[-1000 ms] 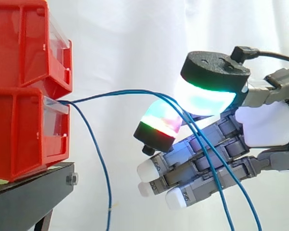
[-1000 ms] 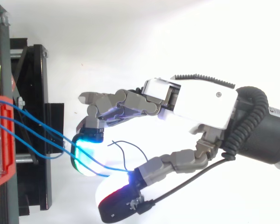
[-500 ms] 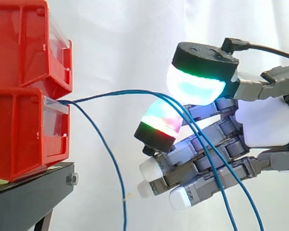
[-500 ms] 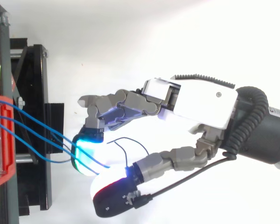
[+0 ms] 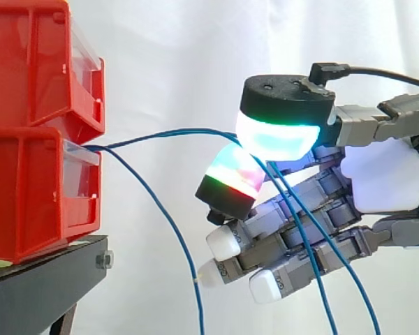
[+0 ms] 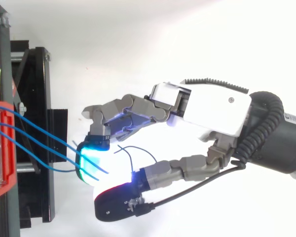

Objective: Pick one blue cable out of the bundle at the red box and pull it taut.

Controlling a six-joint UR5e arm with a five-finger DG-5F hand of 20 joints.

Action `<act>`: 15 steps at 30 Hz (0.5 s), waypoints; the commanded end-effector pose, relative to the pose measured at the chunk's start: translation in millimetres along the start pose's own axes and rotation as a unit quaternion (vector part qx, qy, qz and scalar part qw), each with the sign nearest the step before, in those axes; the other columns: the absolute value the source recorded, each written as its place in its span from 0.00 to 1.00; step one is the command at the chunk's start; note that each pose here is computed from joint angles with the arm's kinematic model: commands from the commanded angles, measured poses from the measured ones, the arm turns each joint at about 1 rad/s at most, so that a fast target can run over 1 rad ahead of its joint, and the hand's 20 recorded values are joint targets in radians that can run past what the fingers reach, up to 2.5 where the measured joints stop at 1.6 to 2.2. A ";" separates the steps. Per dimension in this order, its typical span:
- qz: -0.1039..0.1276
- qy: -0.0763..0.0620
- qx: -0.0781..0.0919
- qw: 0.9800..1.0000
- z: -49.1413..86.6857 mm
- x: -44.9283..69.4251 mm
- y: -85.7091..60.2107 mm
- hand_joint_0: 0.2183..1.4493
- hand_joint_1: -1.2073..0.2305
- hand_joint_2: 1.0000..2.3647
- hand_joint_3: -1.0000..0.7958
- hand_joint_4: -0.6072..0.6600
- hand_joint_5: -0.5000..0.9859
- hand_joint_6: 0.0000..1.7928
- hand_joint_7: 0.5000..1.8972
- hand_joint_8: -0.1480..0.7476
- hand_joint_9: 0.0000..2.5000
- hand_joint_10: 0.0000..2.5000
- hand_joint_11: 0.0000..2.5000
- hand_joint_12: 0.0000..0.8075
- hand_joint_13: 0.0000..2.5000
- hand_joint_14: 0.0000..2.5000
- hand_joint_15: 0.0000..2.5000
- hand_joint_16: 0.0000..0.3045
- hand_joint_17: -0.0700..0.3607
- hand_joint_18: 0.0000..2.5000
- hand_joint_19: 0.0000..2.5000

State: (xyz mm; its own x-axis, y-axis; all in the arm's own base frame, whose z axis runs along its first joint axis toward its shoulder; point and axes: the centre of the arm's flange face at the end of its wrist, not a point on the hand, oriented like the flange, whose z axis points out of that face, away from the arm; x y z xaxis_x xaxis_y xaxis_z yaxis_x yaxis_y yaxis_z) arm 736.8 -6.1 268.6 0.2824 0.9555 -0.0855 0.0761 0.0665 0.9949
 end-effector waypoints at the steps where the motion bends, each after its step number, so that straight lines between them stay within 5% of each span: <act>1: 0.000 -0.001 0.001 1.000 -0.1 -0.4 -0.1 0.38 0.23 0.02 0.45 0.65 0.20 0.48 0.42 0.57 0.24 0.01 0.25 0.52 0.14 0.00 0.06 0.20 0.47 0.25 0.14; 8: 0.001 0.001 0.000 1.000 -0.2 0.9 0.1 0.42 0.16 0.00 0.28 0.67 0.17 0.48 0.38 0.54 0.17 0.01 0.24 0.52 0.12 0.00 0.05 0.20 0.47 0.24 0.12; 15: 0.001 0.001 0.001 1.000 -0.4 0.8 0.0 0.33 0.18 0.00 0.28 0.70 0.16 0.47 0.37 0.54 0.14 0.01 0.24 0.52 0.10 0.00 0.05 0.20 0.48 0.21 0.12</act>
State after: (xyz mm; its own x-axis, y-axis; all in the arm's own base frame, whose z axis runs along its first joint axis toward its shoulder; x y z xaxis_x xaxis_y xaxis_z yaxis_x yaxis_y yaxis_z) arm 736.6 -5.3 268.7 0.2817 0.9560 -0.0816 0.0759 0.0625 0.9952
